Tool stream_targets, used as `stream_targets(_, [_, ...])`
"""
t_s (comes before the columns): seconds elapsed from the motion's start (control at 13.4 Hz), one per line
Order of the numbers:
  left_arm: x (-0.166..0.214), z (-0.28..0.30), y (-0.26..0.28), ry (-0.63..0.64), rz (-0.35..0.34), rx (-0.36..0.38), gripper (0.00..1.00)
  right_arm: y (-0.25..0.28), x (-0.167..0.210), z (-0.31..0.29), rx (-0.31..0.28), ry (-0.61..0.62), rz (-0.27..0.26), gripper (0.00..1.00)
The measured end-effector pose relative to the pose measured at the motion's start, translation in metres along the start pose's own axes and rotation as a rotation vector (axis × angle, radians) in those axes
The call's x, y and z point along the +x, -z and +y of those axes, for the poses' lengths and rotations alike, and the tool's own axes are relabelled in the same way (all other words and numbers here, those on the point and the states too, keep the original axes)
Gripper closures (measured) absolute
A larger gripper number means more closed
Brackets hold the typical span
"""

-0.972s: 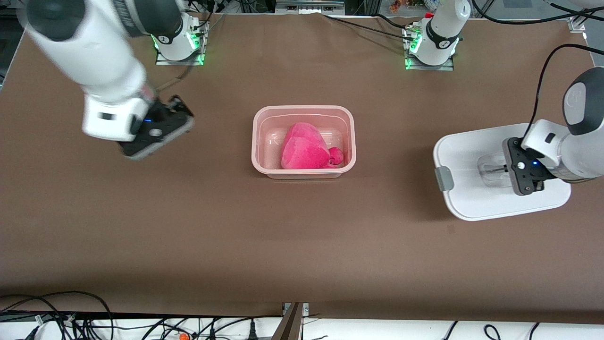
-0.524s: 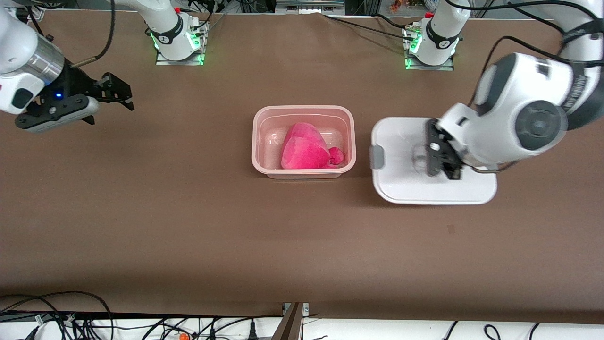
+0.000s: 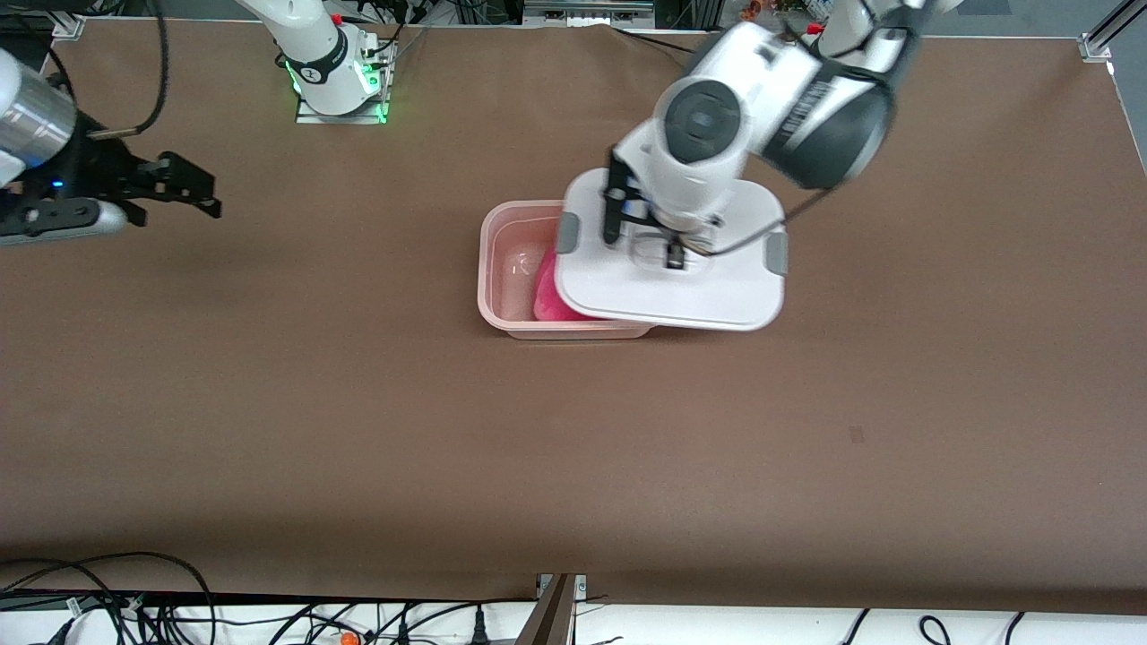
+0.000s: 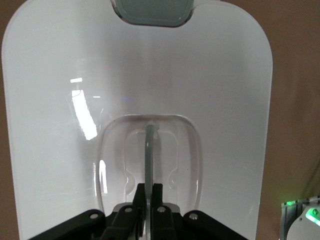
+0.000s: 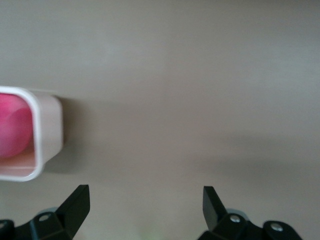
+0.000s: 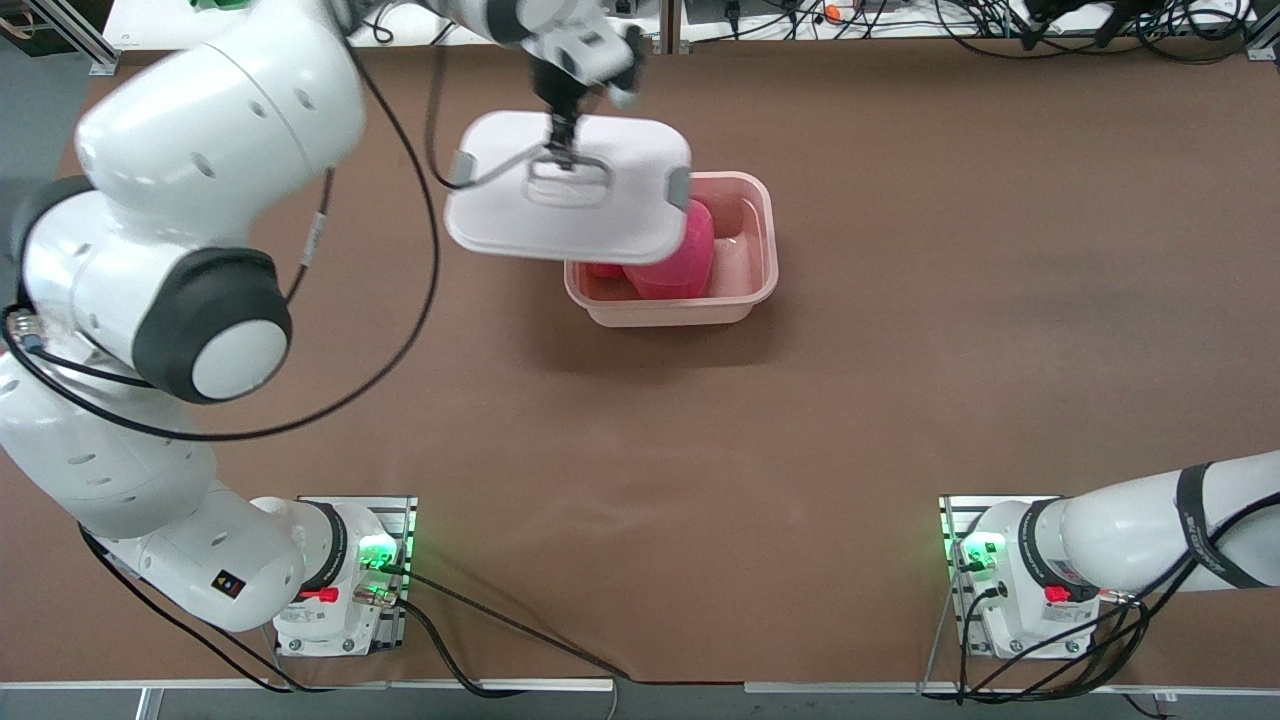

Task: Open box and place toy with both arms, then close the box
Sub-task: 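Lower the lid onto the box with the left gripper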

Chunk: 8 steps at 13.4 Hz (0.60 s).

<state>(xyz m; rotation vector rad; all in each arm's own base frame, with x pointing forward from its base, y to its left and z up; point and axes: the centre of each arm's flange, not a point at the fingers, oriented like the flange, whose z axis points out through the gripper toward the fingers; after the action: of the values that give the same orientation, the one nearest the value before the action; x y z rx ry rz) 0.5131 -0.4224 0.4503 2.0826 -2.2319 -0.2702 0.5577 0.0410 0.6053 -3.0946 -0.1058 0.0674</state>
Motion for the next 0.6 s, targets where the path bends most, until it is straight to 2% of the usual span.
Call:
stream_targets(0.22, [0.061, 0.013, -0.038, -0.016, 0.017, 0.036, 0.93, 0.000, 0.000, 0.006, -0.015, -0.012, 0.001, 0.00])
stream_targets(0.6, [0.100, 0.035, -0.058, 0.011, 0.007, 0.053, 0.93, 0.000, 0.000, 0.000, -0.018, -0.003, 0.001, 0.00])
